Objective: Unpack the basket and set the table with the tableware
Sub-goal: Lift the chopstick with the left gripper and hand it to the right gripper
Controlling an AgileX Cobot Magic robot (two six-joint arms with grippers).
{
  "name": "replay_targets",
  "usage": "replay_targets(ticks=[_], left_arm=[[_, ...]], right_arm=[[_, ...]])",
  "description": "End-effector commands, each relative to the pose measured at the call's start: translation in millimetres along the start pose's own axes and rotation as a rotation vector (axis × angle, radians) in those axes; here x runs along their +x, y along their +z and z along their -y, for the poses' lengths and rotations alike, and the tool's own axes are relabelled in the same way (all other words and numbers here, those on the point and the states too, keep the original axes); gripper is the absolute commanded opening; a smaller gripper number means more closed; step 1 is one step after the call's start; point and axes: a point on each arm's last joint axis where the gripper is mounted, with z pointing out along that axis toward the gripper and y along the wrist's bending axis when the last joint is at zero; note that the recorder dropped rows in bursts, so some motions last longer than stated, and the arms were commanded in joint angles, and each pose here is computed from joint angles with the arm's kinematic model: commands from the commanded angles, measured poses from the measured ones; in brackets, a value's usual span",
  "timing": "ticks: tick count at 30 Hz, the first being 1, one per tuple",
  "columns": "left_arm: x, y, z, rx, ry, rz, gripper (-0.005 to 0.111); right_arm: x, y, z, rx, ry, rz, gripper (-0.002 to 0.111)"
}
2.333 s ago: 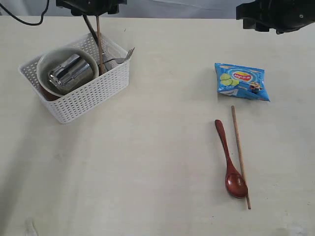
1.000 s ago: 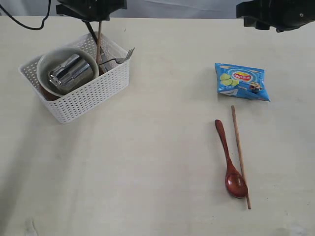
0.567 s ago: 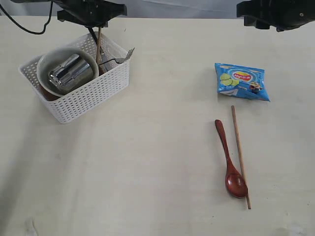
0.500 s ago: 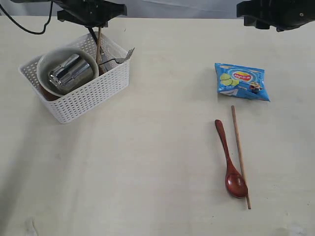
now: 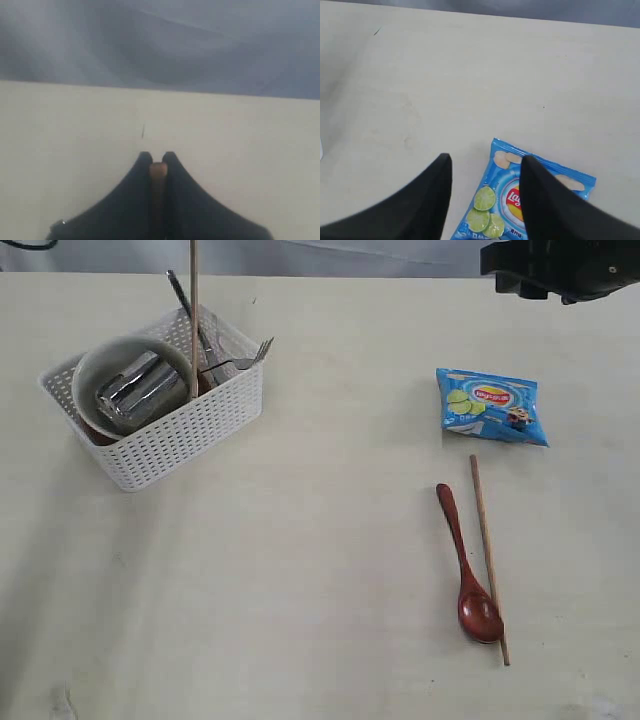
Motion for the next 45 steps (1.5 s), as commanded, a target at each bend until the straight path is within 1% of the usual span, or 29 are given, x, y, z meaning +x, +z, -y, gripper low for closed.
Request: replay_targets(ticks=[1,3,5,6,8,12,13,16,18,21,22,26,29,35,38,45], left_arm=[[-20.2,-32.9,6.3,0.017,0.002,0.05,0.0],[-25.2,-44.7,8.0,0.019,0.007,0.056,0.0],[-27.3,-54.6,9.8,0.019,0.006,0.046,0.0],[-24.0,-58.6,11.3,0.025,0.0,0.033,0.0],[-14.7,-63.5,15.1,0.057,-0.032,0.042,0.0],[19.6,-80.7,21.8,0.122,-0.046,0.088,0.0],[28.6,-91.1,24.0,0.141,-0.039,0.105,0.0],[46.5,-121.0,27.7,0.174,-0.005,0.15,0.0],[53.6,-134.5,27.5,0.19,-0.011,0.183,0.0],[62.9,-155.1,23.3,0.215,-0.052,0.255,0.0],[66.4,-159.3,20.8,0.219,-0.071,0.271,0.0],[78.1,-175.2,12.0,0.23,-0.096,0.342,0.0],[86.7,-179.8,7.1,0.233,-0.118,0.357,0.0],[92.4,-178.9,5.0,0.235,-0.172,0.332,0.0],[93.7,-178.4,4.8,0.238,-0.211,0.312,0.0],[95.0,-178.5,4.7,0.239,-0.241,0.292,0.0]], right_arm=[[-1.5,-1.2,0.0,0.005,-0.002,0.022,0.042],[-1.9,-1.1,-0.9,-0.001,0.01,0.026,0.042],[-1.7,-0.2,-12.3,-0.032,0.008,0.026,0.042],[-1.7,0.5,-26.9,-0.068,-0.007,0.033,0.042],[-2.1,1.3,-51.3,-0.12,-0.035,0.062,0.042],[9.0,7.1,-105.6,-0.248,-0.092,0.053,0.042],[12.8,9.7,-118.7,-0.275,-0.105,0.053,0.043],[20.3,13.2,-144.2,-0.323,-0.141,0.067,0.043],[24.5,12.6,-156.1,-0.352,-0.154,0.068,0.048],[29.7,6.9,-175.5,-0.395,-0.179,0.084,0.061],[30.6,4.9,-181.7,-0.405,-0.176,0.099,0.063],[35.4,-4.2,-205.2,-0.441,-0.192,0.156,0.061],[41.8,-12.2,-222.7,-0.475,-0.228,0.183,0.061],[46.7,-21.6,-240.0,-0.503,-0.249,0.238,0.061],[45.7,-22.9,-241.7,-0.501,-0.246,0.262,0.061],[49.1,-16.1,-242.8,-0.491,-0.25,0.25,0.061]])
